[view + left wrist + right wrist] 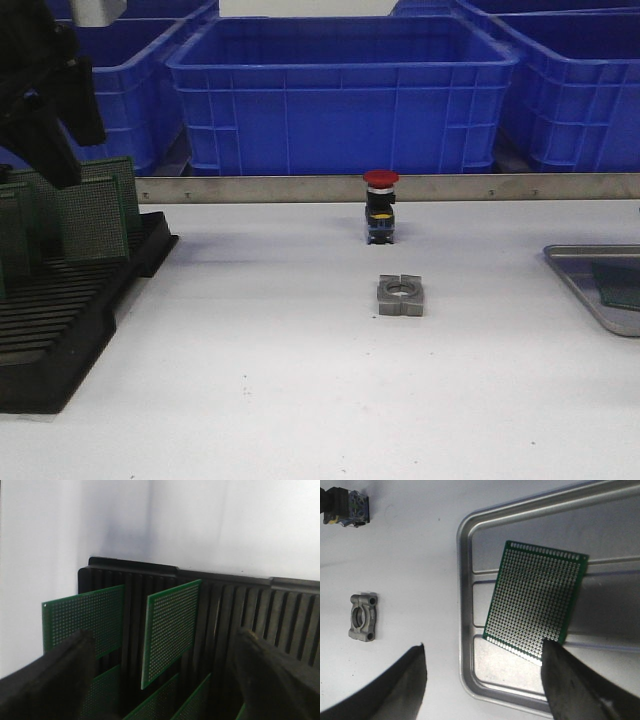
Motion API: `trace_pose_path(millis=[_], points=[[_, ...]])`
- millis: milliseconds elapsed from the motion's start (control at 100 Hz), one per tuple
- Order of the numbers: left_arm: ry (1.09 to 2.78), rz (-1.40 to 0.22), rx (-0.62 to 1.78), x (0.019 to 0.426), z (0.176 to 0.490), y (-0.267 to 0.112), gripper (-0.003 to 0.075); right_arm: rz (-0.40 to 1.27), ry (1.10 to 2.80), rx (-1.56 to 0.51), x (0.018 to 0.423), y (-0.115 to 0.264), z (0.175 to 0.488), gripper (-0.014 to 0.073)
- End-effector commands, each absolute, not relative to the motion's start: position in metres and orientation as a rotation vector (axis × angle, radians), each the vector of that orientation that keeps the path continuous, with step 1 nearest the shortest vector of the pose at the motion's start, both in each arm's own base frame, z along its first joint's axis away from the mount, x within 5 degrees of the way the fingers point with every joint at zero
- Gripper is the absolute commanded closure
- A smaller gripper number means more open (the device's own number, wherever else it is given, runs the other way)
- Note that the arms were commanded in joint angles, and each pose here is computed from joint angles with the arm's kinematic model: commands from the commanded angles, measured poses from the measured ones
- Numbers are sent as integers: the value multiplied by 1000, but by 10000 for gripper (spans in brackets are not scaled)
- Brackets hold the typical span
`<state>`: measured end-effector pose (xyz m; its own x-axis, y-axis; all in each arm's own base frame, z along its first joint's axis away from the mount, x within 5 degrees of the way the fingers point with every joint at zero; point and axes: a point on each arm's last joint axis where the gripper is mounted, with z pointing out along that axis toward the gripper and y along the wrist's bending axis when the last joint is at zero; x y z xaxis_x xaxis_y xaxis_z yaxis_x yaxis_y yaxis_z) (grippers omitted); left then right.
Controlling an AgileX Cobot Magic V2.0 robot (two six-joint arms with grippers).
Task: Place circuit board on tray
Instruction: 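Lower the left gripper onto another green board in the rack and grasp it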
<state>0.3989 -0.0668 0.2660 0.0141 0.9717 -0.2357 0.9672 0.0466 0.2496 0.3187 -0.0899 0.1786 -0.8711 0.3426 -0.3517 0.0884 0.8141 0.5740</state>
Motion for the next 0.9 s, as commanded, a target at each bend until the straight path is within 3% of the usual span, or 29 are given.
trace_pose_path(millis=[0, 700, 790, 890], points=[[1947, 82, 1889, 399, 290, -67, 186, 794, 2477, 297, 320, -88, 203, 87], [2031, -17, 1964, 412, 245, -68, 188, 802, 2479, 294, 320, -88, 203, 87], [2035, -26, 1970, 411, 245, -68, 230, 802, 2479, 294, 320, -88, 203, 87], [2037, -30, 1972, 411, 245, -68, 354, 802, 2479, 294, 320, -88, 203, 87]])
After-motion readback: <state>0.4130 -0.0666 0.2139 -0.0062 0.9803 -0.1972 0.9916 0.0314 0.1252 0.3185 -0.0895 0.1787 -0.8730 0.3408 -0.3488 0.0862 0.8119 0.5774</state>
